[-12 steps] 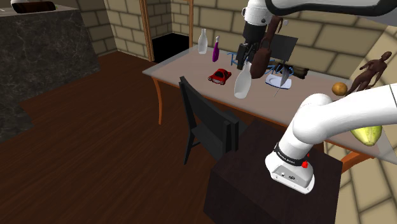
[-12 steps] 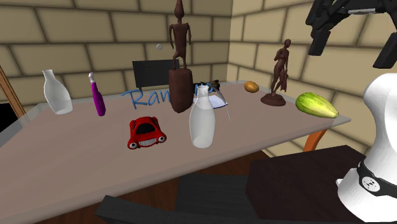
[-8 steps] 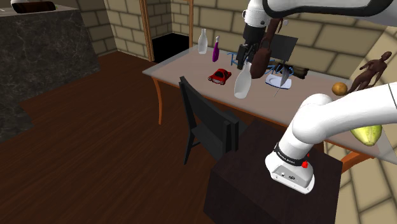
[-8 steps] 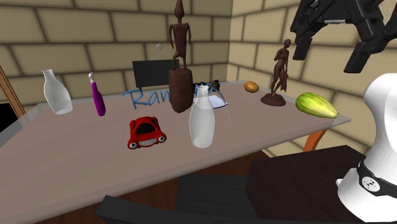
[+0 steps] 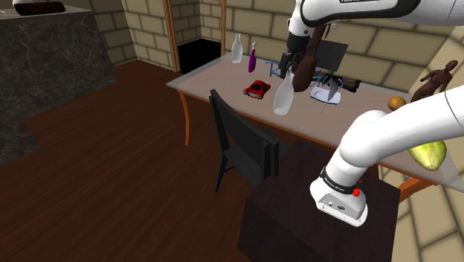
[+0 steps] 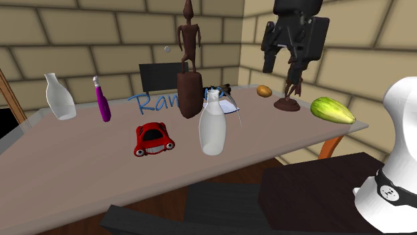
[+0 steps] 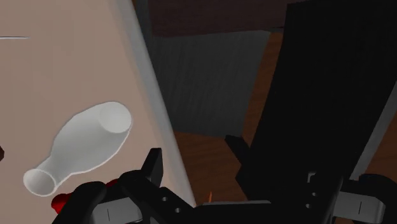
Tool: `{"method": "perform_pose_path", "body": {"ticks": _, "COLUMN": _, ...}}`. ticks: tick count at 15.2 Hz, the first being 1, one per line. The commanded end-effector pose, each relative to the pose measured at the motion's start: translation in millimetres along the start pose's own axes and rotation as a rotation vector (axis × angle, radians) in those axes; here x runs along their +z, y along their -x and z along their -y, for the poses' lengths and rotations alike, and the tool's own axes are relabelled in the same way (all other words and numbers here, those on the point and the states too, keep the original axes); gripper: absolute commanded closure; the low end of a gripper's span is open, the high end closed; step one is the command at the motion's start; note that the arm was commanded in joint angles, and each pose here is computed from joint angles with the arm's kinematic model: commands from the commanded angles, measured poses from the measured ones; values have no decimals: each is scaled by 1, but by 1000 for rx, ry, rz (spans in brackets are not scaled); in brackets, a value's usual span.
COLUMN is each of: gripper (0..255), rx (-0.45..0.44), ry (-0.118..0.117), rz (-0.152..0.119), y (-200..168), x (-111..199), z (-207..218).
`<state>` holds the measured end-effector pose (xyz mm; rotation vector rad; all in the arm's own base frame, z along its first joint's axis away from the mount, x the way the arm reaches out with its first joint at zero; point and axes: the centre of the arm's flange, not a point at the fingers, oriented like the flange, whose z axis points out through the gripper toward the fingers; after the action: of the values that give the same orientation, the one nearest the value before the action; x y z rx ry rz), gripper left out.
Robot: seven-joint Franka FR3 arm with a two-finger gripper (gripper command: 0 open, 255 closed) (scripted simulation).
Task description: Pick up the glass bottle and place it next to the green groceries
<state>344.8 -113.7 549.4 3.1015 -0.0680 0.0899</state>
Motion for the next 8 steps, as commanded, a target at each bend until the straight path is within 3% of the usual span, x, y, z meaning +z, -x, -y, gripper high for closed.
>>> {"method": "perform_pose_path", "body": {"ticks": 1, "gripper": 0, "rx": 12, "ry": -2, "rz": -2, "y": -9, "x": 10, "z": -24}}
{"method": "perform_pose_path", "body": {"ticks": 8, "gripper": 0, "rx": 57, "ry": -14, "rz": -5, "y": -34, "x": 46, "z": -107}}
